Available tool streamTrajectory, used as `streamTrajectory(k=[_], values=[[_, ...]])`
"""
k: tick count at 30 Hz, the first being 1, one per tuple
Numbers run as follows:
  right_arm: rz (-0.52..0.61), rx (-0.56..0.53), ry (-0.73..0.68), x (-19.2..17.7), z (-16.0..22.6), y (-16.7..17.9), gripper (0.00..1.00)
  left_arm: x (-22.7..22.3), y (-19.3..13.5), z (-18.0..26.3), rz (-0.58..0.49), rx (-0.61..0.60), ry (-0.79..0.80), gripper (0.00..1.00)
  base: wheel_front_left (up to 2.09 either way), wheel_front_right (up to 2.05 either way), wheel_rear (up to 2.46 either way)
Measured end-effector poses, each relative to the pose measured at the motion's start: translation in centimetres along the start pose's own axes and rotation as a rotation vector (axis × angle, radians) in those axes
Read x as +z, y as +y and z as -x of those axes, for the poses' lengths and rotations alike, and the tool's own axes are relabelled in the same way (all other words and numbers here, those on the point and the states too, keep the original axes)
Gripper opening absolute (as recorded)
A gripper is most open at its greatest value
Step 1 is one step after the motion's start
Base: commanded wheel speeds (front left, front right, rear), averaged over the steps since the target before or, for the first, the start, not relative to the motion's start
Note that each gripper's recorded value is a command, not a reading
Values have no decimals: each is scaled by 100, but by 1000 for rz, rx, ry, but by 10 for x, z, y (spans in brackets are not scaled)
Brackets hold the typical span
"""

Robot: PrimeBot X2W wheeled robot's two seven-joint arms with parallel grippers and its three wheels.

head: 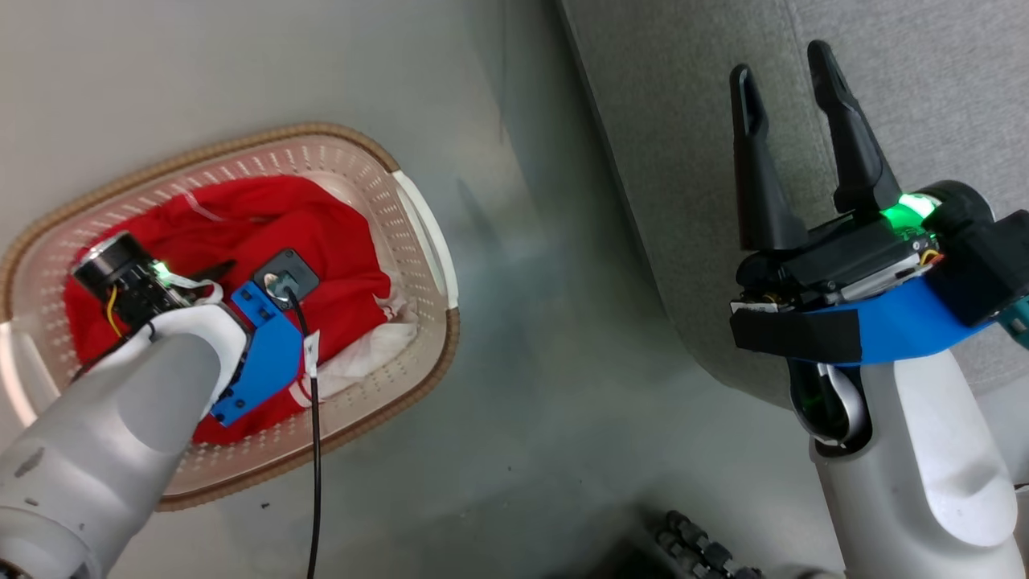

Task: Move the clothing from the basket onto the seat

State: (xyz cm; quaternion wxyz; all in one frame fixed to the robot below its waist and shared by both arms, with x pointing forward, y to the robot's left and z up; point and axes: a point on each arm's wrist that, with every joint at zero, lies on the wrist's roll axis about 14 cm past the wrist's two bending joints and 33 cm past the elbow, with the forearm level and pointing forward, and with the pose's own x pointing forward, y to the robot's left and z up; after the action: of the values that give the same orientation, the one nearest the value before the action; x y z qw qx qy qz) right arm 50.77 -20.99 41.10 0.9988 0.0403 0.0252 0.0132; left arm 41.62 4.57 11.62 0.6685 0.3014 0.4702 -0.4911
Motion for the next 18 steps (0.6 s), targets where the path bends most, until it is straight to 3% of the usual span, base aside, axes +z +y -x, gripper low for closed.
streamTrajectory(k=[9,18], values=[[3,-10,65,-36,-5,-8,100,-30,-25,-41,-6,-118,135,100,0,0,0],[9,-17,86,-49,-7,-12,100,-44,-43,-57,-12,-176,174,100,0,0,0]])
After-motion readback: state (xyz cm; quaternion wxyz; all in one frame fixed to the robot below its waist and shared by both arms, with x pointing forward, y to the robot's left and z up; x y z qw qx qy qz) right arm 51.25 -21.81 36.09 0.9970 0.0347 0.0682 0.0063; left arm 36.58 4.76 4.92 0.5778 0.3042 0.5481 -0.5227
